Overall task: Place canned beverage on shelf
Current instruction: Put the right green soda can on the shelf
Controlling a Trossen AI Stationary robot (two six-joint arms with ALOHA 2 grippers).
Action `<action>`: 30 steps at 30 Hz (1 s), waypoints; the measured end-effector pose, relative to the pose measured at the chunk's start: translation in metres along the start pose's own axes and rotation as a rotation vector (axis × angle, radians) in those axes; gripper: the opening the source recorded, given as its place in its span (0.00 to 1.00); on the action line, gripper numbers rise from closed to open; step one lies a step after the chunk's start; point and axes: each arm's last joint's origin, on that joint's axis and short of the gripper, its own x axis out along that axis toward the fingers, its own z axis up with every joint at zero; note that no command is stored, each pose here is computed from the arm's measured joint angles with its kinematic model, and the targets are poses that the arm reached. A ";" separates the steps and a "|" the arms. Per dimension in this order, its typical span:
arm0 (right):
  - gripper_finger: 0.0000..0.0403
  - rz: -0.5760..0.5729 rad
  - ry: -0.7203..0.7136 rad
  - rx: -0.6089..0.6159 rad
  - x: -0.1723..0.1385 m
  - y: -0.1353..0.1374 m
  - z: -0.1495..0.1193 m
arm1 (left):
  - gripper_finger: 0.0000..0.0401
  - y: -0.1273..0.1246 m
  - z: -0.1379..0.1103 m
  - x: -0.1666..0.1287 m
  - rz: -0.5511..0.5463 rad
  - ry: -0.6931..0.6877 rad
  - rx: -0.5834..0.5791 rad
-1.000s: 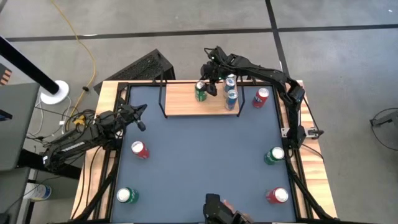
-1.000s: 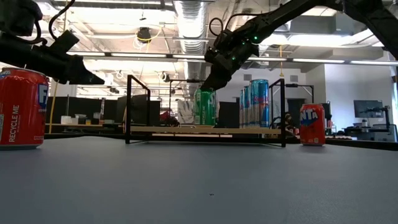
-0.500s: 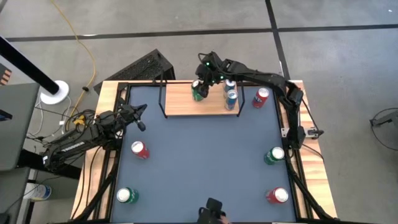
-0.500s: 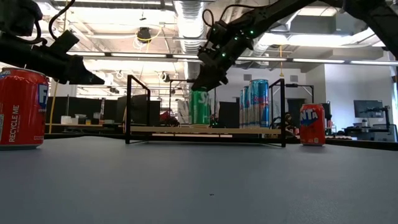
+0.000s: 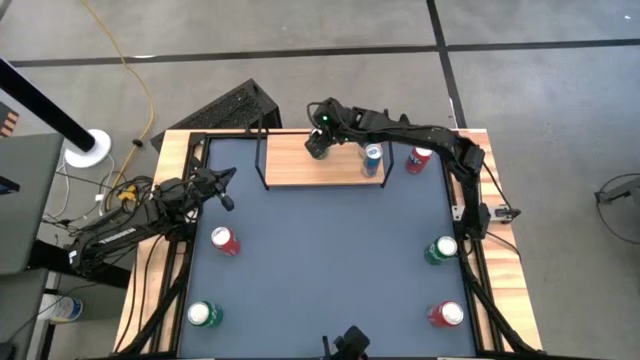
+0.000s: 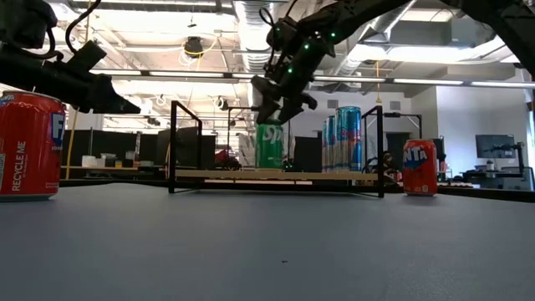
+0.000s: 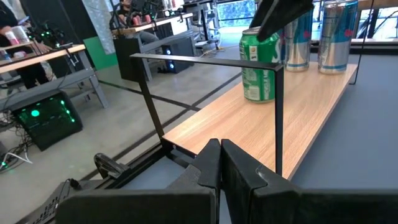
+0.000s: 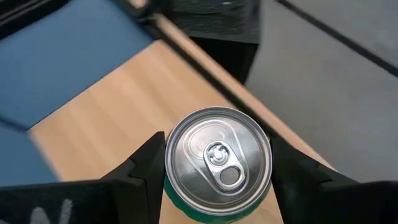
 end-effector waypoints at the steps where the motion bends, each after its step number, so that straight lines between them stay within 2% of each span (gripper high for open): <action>1: 0.54 -0.021 -0.003 0.014 0.000 0.001 0.000 | 0.00 0.000 0.000 0.000 0.000 0.000 0.000; 12: 0.54 -0.133 -0.045 0.163 0.000 -0.002 0.000 | 0.00 0.000 0.000 0.000 0.000 0.000 0.000; 30: 0.54 -0.114 -0.113 0.344 0.002 -0.001 0.005 | 0.00 0.000 0.000 0.000 0.000 0.001 0.001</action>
